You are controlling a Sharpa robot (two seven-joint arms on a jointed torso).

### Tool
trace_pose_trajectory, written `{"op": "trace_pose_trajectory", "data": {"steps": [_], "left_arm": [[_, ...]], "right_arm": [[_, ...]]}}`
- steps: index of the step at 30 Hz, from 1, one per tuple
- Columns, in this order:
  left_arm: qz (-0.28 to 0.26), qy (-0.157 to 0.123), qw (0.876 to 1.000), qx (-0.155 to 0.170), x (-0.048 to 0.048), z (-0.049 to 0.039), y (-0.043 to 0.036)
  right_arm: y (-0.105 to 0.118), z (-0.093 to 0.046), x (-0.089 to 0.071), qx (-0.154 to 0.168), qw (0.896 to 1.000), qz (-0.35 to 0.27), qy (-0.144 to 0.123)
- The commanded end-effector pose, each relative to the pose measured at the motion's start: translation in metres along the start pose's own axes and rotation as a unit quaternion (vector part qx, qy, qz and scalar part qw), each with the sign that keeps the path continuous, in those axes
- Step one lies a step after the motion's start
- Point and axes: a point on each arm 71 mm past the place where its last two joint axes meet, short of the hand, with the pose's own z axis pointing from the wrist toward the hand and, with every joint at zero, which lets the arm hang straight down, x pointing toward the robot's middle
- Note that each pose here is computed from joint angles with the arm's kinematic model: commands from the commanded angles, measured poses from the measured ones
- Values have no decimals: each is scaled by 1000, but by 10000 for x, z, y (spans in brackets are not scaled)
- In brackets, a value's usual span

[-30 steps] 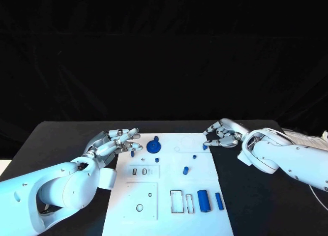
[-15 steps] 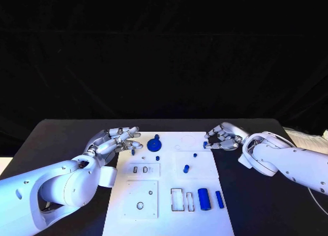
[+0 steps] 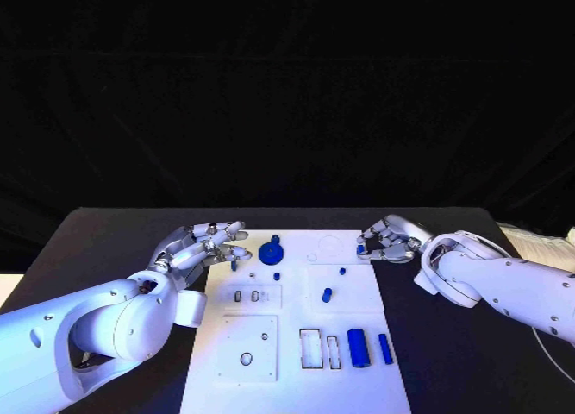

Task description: Assemble the parts on the task board

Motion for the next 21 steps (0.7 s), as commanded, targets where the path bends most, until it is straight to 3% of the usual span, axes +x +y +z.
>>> {"op": "trace_pose_trajectory", "data": {"steps": [1,21], "left_arm": [[-5,10,1000,2,25,3,-3],[-4,9,1000,1,21,3,-1]], "right_arm": [[3,4,39,-5,1000,2,14],[-33,15,61,2,1000,2,17]]}}
